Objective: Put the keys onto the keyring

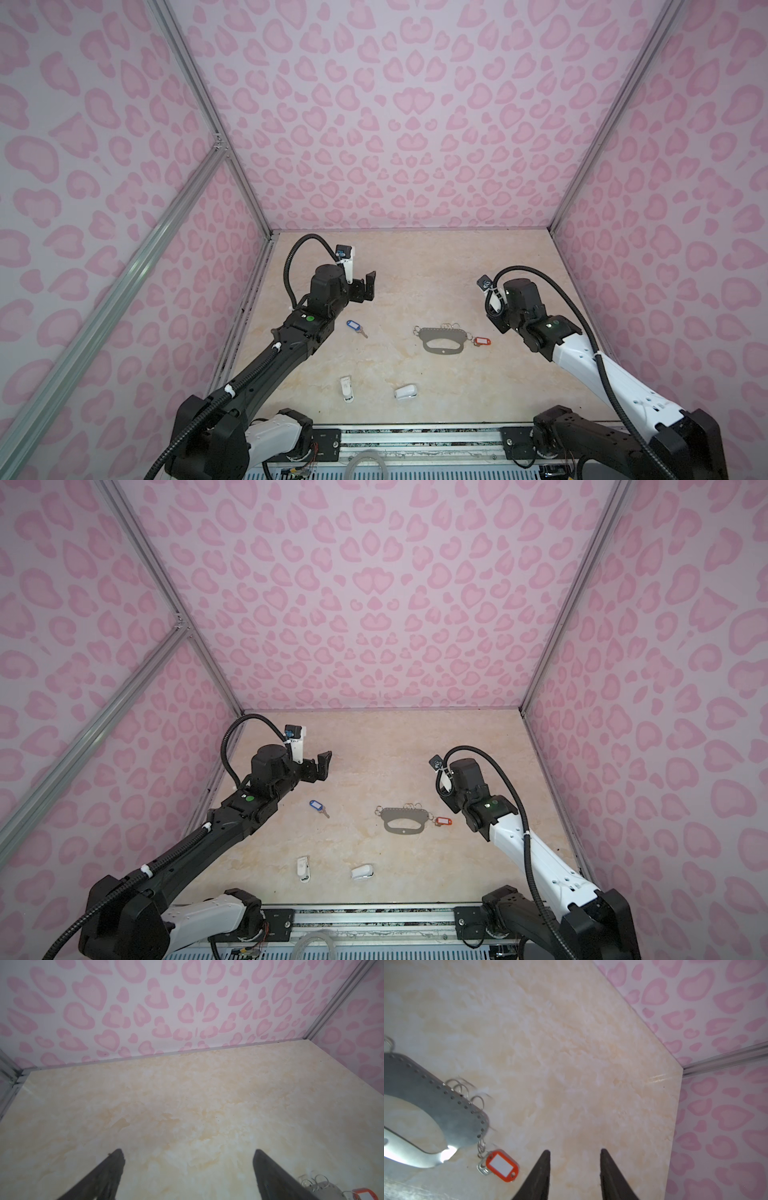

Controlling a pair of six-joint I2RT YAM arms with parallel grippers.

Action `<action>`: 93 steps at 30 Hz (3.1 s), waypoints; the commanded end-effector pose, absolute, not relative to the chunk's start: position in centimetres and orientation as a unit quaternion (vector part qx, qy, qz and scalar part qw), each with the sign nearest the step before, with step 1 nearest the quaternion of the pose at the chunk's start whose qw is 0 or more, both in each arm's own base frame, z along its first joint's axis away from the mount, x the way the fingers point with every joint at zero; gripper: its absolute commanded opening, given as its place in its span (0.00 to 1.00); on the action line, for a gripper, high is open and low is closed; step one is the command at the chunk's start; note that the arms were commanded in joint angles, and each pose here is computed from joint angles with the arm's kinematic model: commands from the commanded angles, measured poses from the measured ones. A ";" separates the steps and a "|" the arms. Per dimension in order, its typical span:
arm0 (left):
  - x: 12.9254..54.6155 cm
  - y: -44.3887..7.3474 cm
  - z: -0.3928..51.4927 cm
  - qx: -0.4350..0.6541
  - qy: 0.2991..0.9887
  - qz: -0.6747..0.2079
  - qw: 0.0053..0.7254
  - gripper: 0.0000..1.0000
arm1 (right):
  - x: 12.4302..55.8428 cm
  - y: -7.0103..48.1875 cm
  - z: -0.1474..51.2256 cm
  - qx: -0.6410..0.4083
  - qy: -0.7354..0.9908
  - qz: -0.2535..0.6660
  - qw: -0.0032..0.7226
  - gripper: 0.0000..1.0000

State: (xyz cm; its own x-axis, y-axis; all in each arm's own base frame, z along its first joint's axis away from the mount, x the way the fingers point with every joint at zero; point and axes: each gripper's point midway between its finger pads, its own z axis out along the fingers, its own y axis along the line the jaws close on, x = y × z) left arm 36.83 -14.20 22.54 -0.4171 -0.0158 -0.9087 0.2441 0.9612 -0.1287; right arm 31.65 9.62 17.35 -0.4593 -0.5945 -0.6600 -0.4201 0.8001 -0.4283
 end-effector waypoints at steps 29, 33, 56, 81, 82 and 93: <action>35.6 -10.1 11.5 -0.079 0.937 -0.091 0.329 0.98 | 30.0 25.1 10.3 -0.192 0.885 -0.033 0.423 0.56; 35.2 -11.1 10.5 -0.070 0.938 -0.120 0.317 0.98 | 30.0 26.6 9.2 -0.221 0.891 -0.019 0.396 0.57; 36.6 -12.6 10.8 -0.056 0.929 -0.155 0.332 0.93 | 31.4 30.5 3.2 -0.310 0.919 0.009 0.243 0.47; 37.1 -13.5 9.9 -0.046 0.933 -0.166 0.315 0.92 | 32.3 25.4 4.4 -0.261 0.924 -0.122 0.252 0.48; 37.1 -13.5 9.9 -0.044 0.934 -0.166 0.314 0.92 | 32.3 25.1 4.4 -0.260 0.924 -0.128 0.249 0.48; 37.4 -13.9 10.3 -0.024 0.933 -0.168 0.318 0.92 | 31.6 26.0 5.4 -0.270 0.925 -0.103 0.246 0.44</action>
State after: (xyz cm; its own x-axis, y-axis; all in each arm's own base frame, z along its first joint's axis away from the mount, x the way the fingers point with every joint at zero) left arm 36.82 -13.44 9.65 -0.8085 -0.1621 -0.5658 0.0341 0.9468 -0.3199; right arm 31.97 24.90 5.09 -0.7409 -0.5447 -0.3928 -0.4257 0.8333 -0.3526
